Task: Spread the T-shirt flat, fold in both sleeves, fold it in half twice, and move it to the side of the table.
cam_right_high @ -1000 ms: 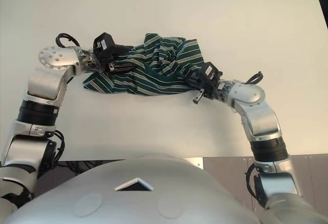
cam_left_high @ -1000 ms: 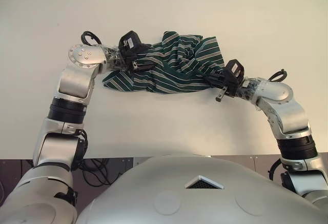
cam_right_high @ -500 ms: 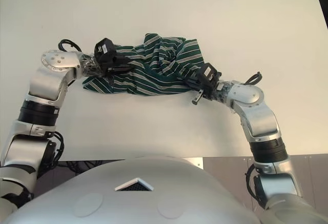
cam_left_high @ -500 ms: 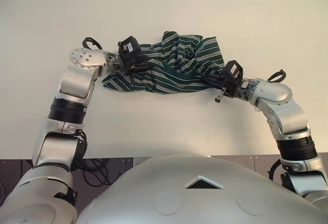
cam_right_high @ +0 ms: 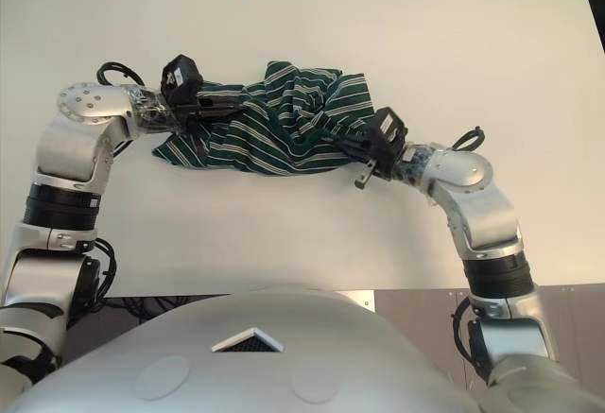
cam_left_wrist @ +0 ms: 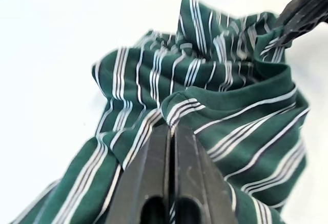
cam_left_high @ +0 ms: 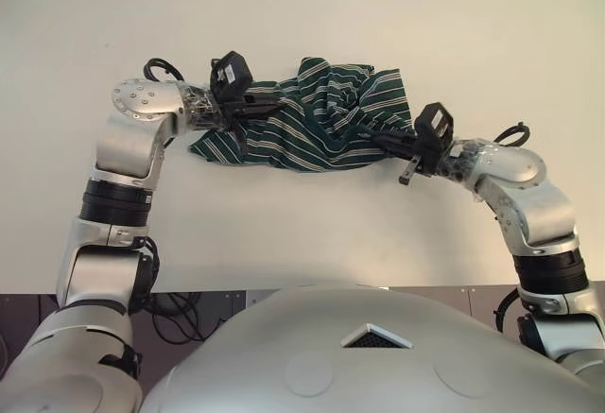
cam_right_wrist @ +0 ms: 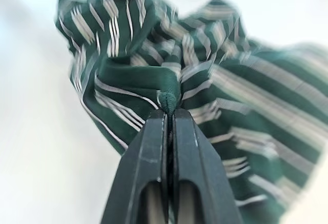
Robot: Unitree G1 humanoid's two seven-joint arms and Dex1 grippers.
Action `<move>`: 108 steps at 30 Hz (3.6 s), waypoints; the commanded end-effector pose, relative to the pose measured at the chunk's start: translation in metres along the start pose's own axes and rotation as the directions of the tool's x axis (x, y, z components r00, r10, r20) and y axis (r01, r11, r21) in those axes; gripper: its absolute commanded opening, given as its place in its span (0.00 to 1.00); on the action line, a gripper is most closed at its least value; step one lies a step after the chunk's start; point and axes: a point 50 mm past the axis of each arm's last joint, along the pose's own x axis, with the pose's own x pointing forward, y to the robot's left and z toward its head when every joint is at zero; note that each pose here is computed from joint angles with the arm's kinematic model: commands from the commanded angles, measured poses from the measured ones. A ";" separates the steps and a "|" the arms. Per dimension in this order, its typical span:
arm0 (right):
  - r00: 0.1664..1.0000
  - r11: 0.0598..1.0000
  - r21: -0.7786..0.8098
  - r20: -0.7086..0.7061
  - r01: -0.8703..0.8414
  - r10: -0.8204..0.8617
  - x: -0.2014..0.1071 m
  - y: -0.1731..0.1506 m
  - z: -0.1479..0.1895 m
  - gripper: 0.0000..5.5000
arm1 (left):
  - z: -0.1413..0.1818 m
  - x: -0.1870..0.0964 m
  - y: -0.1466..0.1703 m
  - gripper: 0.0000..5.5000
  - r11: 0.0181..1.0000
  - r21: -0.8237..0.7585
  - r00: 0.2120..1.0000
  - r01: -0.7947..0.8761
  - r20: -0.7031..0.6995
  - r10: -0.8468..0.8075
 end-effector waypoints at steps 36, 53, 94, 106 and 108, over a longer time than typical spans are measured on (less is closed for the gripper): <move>0.669 0.581 -0.411 0.661 0.703 -0.341 0.018 -0.114 0.317 0.00 | 0.260 -0.070 0.128 0.00 0.124 0.571 0.423 -0.812 0.428 0.799; 0.904 0.811 -0.522 0.428 0.265 -0.020 -0.016 -0.083 0.183 0.00 | 0.133 -0.064 0.082 0.00 0.712 0.568 0.902 -0.413 0.148 0.405; 0.932 0.977 -0.177 0.360 0.119 -0.049 -0.013 -0.061 0.142 0.00 | 0.110 -0.061 0.043 0.00 0.894 0.258 0.930 -0.367 0.083 0.358; 0.861 0.829 -0.341 0.420 0.444 -0.288 0.035 -0.133 0.240 0.00 | 0.203 -0.036 0.130 0.00 0.520 0.517 0.683 -0.680 0.189 0.706; 0.826 0.769 -0.365 0.434 0.526 -0.359 0.034 -0.135 0.252 0.00 | 0.217 -0.036 0.130 0.00 0.433 0.545 0.620 -0.718 0.219 0.754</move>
